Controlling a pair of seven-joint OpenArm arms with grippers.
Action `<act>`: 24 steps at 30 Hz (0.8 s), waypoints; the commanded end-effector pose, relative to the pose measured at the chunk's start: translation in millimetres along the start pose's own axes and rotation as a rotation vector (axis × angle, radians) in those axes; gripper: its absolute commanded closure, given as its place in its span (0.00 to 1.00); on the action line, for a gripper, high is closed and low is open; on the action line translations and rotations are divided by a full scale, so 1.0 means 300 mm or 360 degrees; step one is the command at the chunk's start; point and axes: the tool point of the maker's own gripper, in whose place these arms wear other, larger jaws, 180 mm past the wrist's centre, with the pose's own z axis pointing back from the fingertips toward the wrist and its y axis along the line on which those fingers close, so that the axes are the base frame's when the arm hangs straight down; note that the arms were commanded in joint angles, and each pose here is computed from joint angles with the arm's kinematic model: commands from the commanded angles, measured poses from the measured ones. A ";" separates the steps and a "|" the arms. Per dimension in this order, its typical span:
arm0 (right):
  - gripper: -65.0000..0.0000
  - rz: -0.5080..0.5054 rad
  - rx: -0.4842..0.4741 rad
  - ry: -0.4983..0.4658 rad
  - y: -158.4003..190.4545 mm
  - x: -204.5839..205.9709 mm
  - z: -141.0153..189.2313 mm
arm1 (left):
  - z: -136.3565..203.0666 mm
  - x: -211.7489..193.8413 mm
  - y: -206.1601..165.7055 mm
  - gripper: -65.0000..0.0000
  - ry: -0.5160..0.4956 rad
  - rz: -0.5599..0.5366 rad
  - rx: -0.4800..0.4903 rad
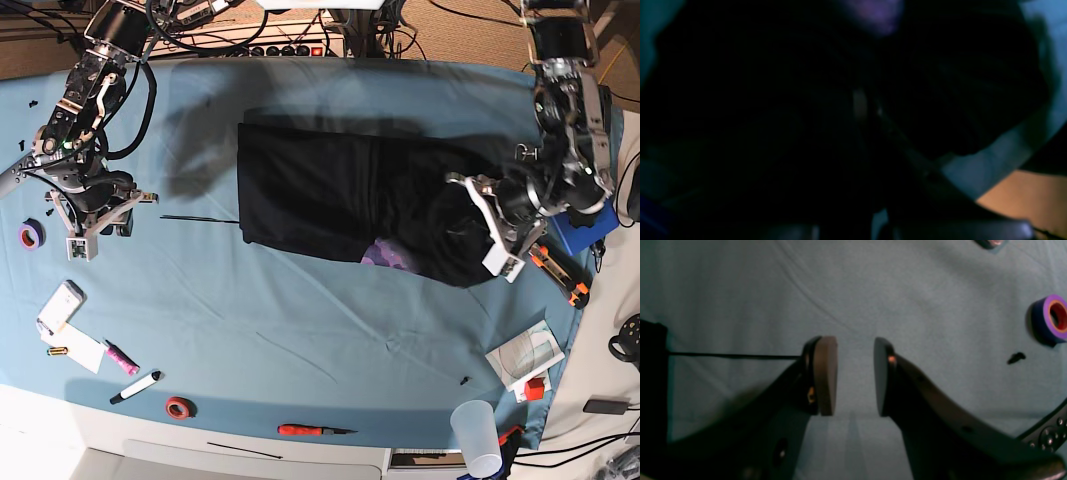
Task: Layout the t-shirt on the table in an organized manner, then fold the t-shirt properly
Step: 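Fold the held strip end over onto the folded stack with the left gripper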
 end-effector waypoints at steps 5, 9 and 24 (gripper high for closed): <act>0.71 0.0012 -0.0020 -0.0097 -0.017 0.062 0.014 | -0.007 0.062 -0.115 1.00 -0.0106 -0.0177 0.0038; 0.71 0.0012 -0.0020 -0.0098 -0.017 0.062 0.014 | -0.089 0.019 -0.257 1.00 -0.0022 -0.0292 -0.0049; 0.71 0.0012 -0.0021 -0.0103 -0.017 0.064 0.014 | -0.190 0.160 -0.452 1.00 -0.0180 -0.0495 0.0058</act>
